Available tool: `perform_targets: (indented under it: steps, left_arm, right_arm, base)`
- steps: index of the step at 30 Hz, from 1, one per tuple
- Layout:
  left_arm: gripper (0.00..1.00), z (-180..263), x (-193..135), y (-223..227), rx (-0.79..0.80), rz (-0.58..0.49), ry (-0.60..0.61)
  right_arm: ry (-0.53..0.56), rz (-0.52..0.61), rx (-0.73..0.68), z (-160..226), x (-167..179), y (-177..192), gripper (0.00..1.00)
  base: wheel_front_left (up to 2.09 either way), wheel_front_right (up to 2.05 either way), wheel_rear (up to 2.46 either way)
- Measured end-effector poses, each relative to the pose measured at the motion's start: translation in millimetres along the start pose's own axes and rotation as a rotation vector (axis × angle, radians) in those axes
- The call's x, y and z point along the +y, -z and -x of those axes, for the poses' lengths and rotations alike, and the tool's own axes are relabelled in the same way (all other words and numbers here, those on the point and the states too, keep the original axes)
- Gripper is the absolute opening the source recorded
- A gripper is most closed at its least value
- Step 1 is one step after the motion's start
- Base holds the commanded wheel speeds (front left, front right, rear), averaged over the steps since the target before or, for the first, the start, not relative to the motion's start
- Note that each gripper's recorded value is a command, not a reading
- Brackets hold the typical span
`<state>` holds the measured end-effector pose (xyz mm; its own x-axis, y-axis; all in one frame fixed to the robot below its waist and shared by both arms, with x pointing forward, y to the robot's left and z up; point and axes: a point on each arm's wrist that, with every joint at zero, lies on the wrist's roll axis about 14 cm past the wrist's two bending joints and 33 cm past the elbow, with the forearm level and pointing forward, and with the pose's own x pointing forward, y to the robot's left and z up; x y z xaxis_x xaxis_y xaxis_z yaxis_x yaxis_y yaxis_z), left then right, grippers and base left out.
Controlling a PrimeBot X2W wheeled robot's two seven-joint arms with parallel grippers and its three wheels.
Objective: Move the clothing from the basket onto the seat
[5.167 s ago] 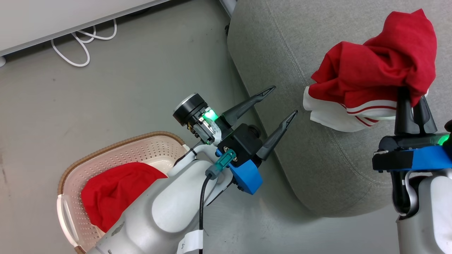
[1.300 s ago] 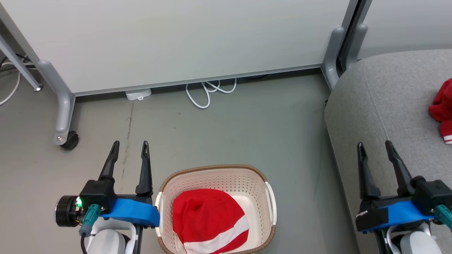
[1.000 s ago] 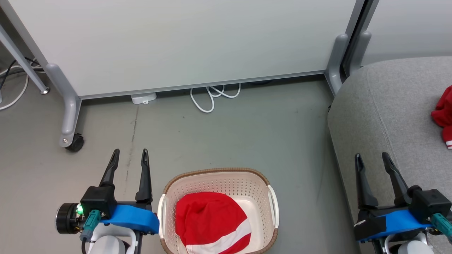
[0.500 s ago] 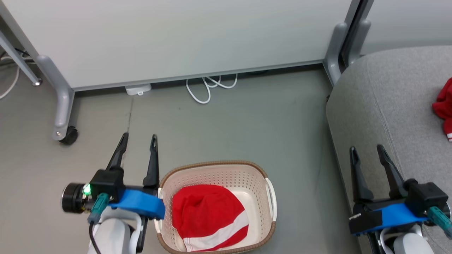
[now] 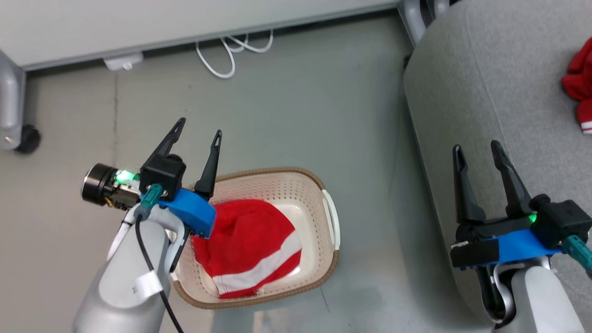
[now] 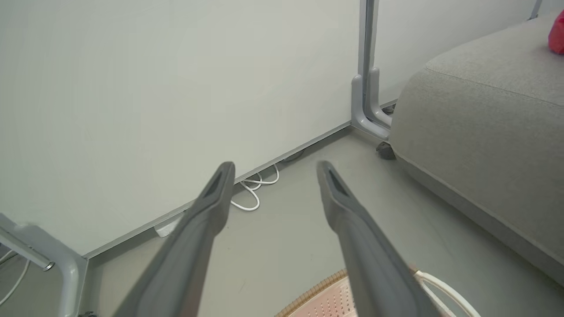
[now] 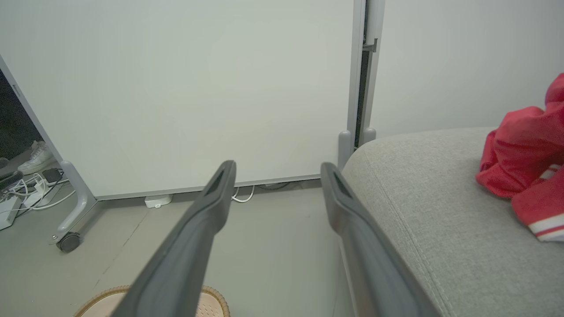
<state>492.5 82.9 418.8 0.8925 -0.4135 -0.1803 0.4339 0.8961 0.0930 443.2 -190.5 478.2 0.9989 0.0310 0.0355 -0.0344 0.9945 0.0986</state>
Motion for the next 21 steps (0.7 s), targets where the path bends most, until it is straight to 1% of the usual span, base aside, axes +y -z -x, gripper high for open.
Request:
perform_targets:
  steps: [4,5,9,17,21]
  left_arm:
    - [1.00,-20.7,-15.4,36.6,0.101,-0.033,0.090]
    - [1.00,-28.1,-19.9,58.4,0.162,-0.046,0.126]
    - [1.00,-42.6,-30.6,92.9,0.250,-0.091,0.205]
    - [1.00,-49.6,-52.6,171.6,0.458,-0.183,0.361]
    - [1.00,-43.8,-62.2,211.4,0.575,-0.236,0.437]
  right_arm:
    - [0.012,0.010,0.022,-10.1,-6.7,12.1,1.00]
    - [0.016,0.010,0.031,-15.3,-9.4,17.8,1.00]
    - [0.019,0.016,0.057,-23.5,-13.0,32.0,1.00]
    - [0.023,0.030,0.100,-41.8,-21.2,59.5,1.00]
    - [0.022,0.036,0.123,-48.9,-24.1,74.5,1.00]
  base:
    - [0.00,0.00,0.00]
    - [0.00,0.00,0.00]
    - [0.00,0.00,0.00]
    - [0.00,0.00,0.00]
    - [0.00,0.00,0.00]
